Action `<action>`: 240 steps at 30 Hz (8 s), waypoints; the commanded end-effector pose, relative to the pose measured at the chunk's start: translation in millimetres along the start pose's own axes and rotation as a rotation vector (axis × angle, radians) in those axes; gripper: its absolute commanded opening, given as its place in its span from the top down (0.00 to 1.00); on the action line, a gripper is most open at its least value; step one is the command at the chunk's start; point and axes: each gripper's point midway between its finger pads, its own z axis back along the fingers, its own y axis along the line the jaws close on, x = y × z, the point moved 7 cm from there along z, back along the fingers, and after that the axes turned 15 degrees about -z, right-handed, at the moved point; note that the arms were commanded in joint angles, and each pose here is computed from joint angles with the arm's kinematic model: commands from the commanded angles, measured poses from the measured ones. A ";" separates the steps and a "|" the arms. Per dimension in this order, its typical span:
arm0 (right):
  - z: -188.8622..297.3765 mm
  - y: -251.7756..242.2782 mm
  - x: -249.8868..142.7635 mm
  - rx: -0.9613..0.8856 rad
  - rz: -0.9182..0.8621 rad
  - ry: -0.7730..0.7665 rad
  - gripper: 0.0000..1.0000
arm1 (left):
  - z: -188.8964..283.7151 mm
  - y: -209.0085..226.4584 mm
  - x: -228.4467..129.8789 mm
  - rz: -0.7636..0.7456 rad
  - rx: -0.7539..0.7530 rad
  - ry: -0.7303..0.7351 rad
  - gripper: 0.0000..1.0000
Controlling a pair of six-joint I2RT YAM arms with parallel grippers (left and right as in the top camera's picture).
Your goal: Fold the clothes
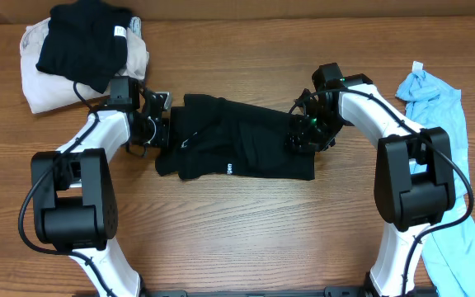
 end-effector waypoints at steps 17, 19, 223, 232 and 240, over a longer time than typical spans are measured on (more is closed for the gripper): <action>19.1 16.6 -1.9 0.067 0.016 0.009 0.56 | 106.5 7.0 66.0 0.137 0.004 0.062 0.96; 32.6 23.0 -2.6 0.074 0.025 -0.007 0.56 | 124.1 0.9 77.6 0.121 0.011 0.044 0.96; 203.7 -72.3 -7.0 0.143 -0.295 -0.276 0.46 | 184.8 222.6 164.2 0.345 0.665 -0.461 0.00; 203.7 -71.5 -6.8 0.147 -0.293 -0.276 0.45 | 49.6 253.1 88.6 0.371 0.534 -0.030 0.00; 206.3 -69.6 -7.4 0.142 -0.284 -0.280 0.47 | 114.4 234.3 99.5 0.373 0.566 -0.069 0.00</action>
